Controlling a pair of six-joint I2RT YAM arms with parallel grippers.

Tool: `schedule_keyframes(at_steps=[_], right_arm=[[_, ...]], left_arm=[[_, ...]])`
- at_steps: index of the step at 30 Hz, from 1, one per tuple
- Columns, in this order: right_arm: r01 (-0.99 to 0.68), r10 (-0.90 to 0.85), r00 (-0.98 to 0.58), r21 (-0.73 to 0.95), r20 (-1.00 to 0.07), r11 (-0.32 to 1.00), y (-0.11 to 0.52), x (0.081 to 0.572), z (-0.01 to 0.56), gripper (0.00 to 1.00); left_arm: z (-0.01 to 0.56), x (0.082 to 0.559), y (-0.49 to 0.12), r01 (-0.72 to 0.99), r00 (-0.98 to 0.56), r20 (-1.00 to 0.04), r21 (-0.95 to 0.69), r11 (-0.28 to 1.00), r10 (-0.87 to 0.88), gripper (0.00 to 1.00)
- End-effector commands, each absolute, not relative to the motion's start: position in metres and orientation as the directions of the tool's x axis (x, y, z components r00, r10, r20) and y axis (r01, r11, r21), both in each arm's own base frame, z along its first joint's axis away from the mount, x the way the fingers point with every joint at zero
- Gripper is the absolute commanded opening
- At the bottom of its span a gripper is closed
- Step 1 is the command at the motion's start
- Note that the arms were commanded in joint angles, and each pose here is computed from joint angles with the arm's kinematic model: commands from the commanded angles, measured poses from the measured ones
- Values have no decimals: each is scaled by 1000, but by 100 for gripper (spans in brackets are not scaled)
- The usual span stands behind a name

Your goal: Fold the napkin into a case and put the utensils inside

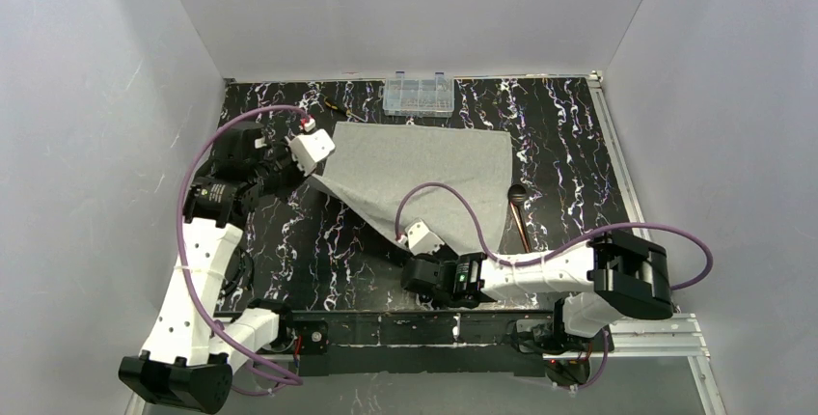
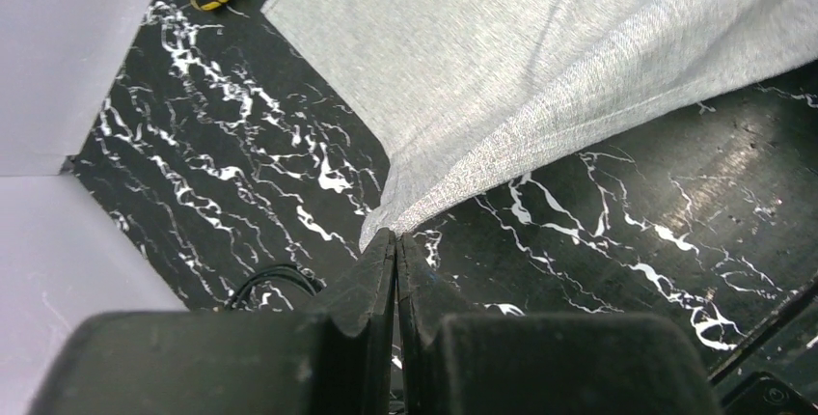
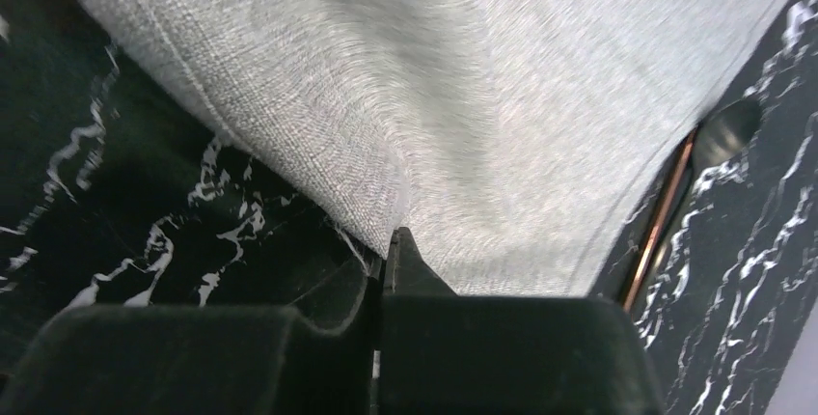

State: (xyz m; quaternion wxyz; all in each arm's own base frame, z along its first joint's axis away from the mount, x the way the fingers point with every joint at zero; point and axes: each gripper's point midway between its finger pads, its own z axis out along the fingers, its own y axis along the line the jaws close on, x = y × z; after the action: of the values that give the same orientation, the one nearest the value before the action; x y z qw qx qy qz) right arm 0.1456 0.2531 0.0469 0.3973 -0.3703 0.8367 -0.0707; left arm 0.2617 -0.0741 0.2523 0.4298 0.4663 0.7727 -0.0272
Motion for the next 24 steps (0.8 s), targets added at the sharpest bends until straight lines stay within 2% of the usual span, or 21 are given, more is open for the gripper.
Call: schedule_keyframes(at_steps=[1,4,7,10,14,18,20,24], right_arm=[[-504,-595,-308,-403,-743,764,278,167,128,1],[-546,-560,-216,-377,-800,749,299,171,188,1],[-609,-479,-140,-306,-866,732,325,169,261,1],[-626,-452,-107,-293,-886,723,334,169,323,1],[-661,-358,-91,-213,-929,719,335,163,391,1],[-714,-245,-94,-106,-965,692,328,150,438,1],[-739,-209,-99,-69,-973,670,326,143,451,1],[-784,-128,-95,-5,-987,621,319,131,474,1]], left_arm=[[295,272,-67,652,-185,-729,410,637,659,0],[340,281,-56,514,-168,-795,434,740,583,0],[400,280,-48,362,-56,-865,448,817,499,0],[453,264,-42,273,49,-895,439,856,444,0],[518,237,-26,134,173,-892,441,887,417,0],[576,203,-2,-56,321,-843,437,897,431,0],[591,191,1,-87,363,-821,441,894,440,0],[590,190,4,-97,340,-817,461,882,465,0]])
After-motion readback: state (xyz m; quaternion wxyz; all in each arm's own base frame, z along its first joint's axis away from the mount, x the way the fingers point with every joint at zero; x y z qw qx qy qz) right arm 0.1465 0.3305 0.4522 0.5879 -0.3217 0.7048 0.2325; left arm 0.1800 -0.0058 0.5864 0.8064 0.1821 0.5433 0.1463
